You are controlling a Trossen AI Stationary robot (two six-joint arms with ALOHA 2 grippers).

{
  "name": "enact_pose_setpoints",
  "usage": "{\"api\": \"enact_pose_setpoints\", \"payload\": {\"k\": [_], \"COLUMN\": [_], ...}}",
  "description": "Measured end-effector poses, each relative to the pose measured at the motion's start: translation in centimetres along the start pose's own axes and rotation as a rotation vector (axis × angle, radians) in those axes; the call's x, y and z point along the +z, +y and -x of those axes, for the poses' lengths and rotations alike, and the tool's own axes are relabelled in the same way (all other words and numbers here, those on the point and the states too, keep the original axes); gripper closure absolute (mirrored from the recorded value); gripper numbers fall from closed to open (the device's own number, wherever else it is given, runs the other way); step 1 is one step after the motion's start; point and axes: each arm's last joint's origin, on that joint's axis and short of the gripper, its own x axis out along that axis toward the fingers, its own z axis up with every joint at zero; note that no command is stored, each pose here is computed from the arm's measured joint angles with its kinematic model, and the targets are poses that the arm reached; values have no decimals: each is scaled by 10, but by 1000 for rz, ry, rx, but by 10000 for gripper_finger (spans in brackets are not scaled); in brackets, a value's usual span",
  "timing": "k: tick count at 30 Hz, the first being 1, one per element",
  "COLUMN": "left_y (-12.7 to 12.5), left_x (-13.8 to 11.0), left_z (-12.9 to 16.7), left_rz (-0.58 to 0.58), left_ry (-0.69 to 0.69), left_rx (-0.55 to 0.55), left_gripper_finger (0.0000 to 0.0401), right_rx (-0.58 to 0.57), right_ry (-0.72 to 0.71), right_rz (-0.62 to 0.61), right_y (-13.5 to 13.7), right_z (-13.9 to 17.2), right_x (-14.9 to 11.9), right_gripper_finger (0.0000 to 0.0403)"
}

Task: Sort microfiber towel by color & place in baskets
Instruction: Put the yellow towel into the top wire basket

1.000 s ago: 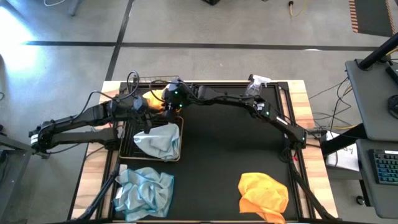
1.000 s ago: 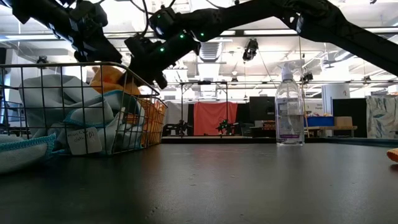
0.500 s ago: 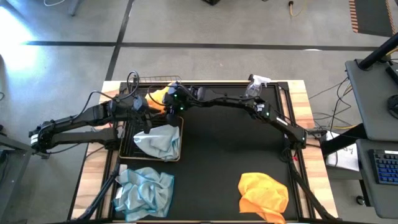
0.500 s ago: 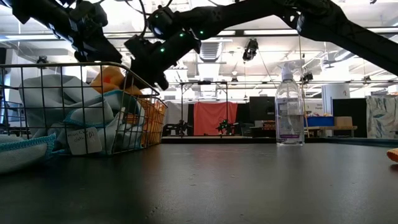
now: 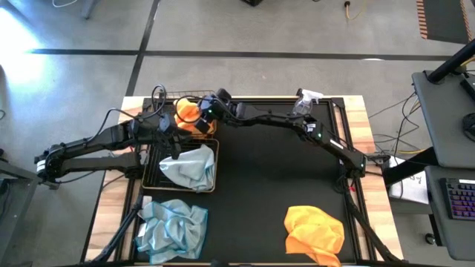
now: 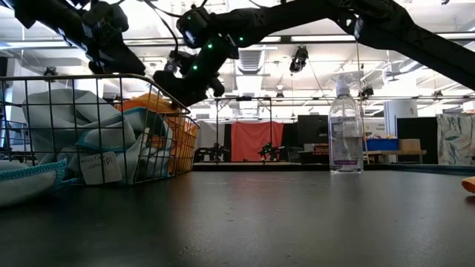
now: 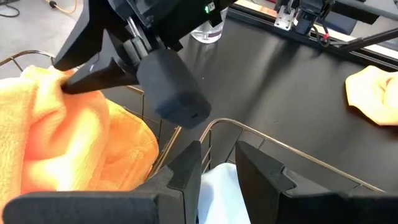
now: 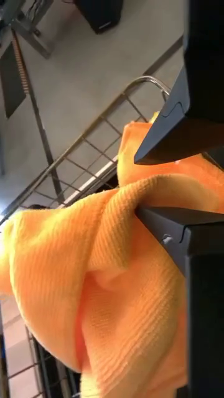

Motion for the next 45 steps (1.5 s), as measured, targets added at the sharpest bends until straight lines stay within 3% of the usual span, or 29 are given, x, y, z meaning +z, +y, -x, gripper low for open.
{"api": "enact_pose_setpoints", "payload": {"k": [12,19,24,31,38,45], "left_y": [0,0,0,0,0,0], "left_x": [-2,-2,-2,-2,-2,-2], "left_z": [0,0,0,0,0,0], "left_rz": [0,-9,-8,-1,0,21], "left_ry": [20,18,18,18,18,18], "left_rx": [3,4,4,5,5,5], "left_gripper_finger": [317,317,317,317,317,317], "right_rx": [2,25,131,377,361,471], "right_ry": [63,56,207,576,847,924], "right_rz": [60,28,-18,-112,-47,59], "right_y": [-1,-7,-2,36,90,143], "right_z": [9,65,108,164,231,288], "right_x": [-1,29,28,4,-30,-56], "right_gripper_finger": [289,289,289,289,289,289]}}
